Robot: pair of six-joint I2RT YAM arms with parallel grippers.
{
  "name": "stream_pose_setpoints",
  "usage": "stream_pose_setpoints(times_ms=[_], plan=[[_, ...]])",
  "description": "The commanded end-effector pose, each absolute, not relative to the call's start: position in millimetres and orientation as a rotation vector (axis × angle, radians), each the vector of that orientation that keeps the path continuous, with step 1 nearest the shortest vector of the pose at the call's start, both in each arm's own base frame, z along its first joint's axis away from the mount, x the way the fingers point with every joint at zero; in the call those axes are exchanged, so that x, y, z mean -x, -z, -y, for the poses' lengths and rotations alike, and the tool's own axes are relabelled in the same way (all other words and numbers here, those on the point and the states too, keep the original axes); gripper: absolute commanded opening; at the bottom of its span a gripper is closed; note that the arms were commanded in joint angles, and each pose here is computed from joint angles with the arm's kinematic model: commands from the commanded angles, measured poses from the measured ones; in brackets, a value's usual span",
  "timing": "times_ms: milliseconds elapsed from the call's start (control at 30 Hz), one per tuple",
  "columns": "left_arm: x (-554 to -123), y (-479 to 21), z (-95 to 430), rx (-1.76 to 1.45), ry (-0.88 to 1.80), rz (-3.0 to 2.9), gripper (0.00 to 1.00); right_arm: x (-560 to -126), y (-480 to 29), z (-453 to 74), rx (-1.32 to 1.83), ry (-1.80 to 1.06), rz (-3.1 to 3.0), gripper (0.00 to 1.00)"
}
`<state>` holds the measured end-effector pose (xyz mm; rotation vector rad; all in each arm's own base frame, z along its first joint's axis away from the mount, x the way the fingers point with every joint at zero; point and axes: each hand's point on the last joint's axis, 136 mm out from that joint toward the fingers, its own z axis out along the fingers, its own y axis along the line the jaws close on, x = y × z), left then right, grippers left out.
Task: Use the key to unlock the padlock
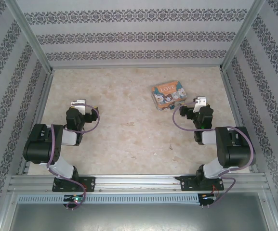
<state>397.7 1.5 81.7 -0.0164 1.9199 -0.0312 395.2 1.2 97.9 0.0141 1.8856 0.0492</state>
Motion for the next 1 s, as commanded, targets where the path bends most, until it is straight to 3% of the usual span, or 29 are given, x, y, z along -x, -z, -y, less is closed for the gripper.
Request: stream_pose_setpoints(times_ms=[0, 967], plan=[[-402, -88, -4, -0.002, 0.023, -1.91, 0.99, -399, -106, -3, -0.024, -0.052, -1.863, 0.98], [-390, -92, -10, 0.036, 0.0, -1.849, 0.99, -394, -111, -5, -0.007, -0.068, -1.838, 0.98]])
